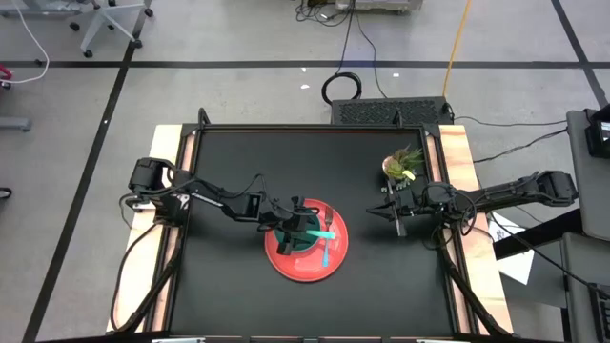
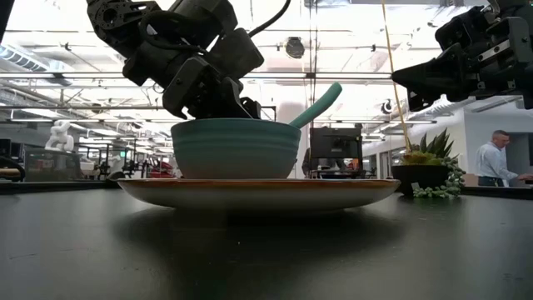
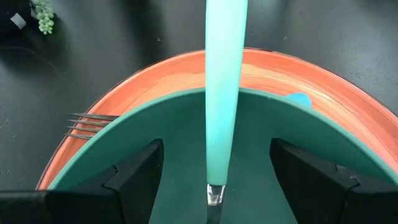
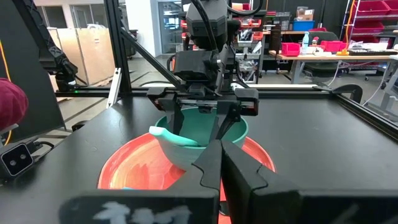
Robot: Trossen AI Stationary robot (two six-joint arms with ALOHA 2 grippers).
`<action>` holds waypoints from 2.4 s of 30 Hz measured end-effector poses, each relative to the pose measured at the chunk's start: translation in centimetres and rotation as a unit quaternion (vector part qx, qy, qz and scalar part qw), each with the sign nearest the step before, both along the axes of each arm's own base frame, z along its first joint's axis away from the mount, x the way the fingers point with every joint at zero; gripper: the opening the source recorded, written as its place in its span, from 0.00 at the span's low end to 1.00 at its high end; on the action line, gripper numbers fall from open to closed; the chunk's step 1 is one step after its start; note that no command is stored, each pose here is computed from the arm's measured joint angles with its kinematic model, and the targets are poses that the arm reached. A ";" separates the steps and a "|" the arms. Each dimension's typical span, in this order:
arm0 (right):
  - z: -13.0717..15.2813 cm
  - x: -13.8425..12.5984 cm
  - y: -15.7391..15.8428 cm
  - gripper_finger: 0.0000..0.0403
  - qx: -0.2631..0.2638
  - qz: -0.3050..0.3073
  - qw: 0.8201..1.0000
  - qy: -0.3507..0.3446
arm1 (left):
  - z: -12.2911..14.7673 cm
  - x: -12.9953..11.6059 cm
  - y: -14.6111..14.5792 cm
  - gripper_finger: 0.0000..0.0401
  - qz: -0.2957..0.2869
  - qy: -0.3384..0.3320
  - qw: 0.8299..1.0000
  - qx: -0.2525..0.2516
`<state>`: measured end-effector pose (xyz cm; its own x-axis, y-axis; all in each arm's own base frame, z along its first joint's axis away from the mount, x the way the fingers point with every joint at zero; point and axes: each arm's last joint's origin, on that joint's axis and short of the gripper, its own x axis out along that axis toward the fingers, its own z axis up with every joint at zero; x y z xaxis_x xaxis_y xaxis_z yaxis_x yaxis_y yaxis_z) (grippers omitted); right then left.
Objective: Set table place
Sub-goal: Return to Home Position
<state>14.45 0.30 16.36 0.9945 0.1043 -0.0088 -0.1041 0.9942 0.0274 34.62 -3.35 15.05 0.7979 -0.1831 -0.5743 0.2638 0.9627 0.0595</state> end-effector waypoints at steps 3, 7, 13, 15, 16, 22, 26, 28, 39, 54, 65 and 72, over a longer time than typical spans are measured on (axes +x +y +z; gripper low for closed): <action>0.0 0.0 0.0 0.00 0.000 0.000 1.000 0.000 | 0.3 -0.1 0.0 0.73 0.000 -0.002 1.000 0.000; 0.0 0.0 0.0 0.00 0.000 0.000 1.000 0.000 | 1.5 -0.4 0.0 0.73 0.000 -0.009 1.000 -0.001; 0.0 0.0 0.0 0.00 0.006 0.001 1.000 0.001 | 3.4 -1.4 0.2 0.73 0.004 -0.012 1.000 0.006; 0.0 0.0 0.0 0.00 0.006 0.001 1.000 0.001 | 3.9 -1.8 0.2 0.73 0.010 -0.009 1.000 0.010; 0.0 0.0 0.0 0.00 0.006 0.001 1.000 0.001 | 4.1 -1.9 0.3 0.73 0.011 -0.009 1.000 0.012; 0.0 0.0 0.0 0.00 0.007 0.001 1.000 0.002 | 4.7 -2.1 0.3 0.73 0.012 -0.017 1.000 0.013; 0.0 0.0 0.0 0.00 0.007 0.001 1.000 0.001 | 4.7 -2.1 0.3 0.73 0.012 -0.015 1.000 0.013; 0.0 0.0 0.0 0.00 0.007 0.001 1.000 0.001 | 4.6 -2.2 0.3 0.73 0.012 -0.012 1.000 0.013; 0.0 0.0 0.0 0.00 0.007 0.001 1.000 0.001 | 5.7 -2.6 0.9 0.73 0.013 -0.032 0.999 0.032; 0.0 0.0 0.0 0.00 0.007 0.001 1.000 0.001 | 12.4 -6.8 4.5 0.73 0.048 -0.106 0.993 -0.005; 0.0 0.0 0.0 0.00 0.007 0.001 1.000 0.002 | 13.6 -8.8 5.5 0.73 0.014 -0.100 0.994 -0.032; -0.1 0.0 0.0 0.00 0.007 0.001 1.000 0.004 | 13.9 -8.8 5.7 0.73 0.005 -0.114 0.993 -0.025</action>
